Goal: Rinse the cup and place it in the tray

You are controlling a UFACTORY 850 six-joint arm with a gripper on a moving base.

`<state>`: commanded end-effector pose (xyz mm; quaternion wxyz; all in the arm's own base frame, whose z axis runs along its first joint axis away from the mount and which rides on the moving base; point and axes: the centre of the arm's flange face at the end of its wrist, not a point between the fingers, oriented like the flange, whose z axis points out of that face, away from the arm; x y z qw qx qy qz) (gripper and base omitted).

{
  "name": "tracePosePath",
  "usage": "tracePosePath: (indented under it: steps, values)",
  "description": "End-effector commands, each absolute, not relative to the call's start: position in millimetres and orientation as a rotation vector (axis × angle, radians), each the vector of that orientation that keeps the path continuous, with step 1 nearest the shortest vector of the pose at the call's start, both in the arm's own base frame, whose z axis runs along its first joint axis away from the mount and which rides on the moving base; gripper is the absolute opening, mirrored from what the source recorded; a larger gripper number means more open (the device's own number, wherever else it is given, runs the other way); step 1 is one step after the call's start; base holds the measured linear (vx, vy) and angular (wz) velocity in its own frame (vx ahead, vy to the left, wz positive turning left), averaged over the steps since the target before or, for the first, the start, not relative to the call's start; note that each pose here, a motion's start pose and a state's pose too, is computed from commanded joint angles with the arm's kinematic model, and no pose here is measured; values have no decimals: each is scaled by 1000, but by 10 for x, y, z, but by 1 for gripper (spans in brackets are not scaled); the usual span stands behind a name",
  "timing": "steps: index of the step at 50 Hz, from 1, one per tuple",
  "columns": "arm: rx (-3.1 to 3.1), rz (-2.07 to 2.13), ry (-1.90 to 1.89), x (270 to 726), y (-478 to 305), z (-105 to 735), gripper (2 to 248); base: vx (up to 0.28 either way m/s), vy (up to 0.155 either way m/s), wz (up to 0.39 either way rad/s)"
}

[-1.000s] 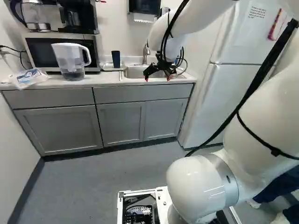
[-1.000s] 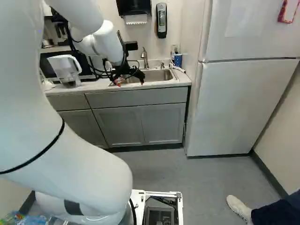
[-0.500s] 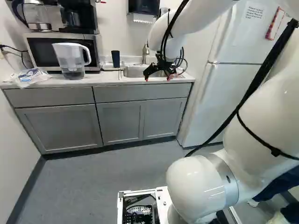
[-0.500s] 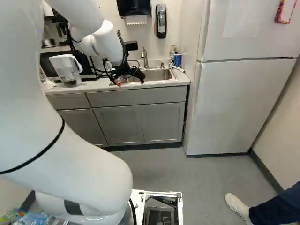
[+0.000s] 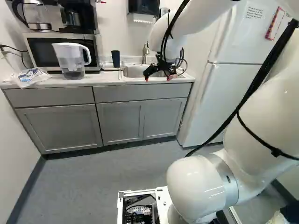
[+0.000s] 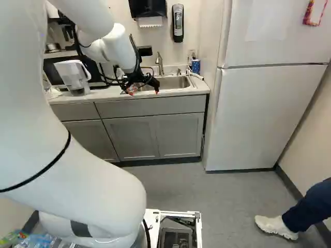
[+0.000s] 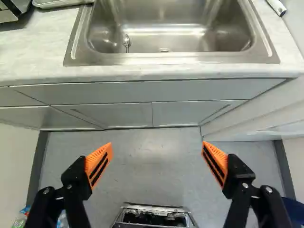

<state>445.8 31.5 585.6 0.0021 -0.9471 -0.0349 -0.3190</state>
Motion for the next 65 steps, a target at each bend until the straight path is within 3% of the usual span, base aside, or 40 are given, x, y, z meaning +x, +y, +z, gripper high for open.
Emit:
tracePosePath:
  steps: [65]
  values:
    - [-2857,-1258,-83,4127,213,5074,247,0,0,0]
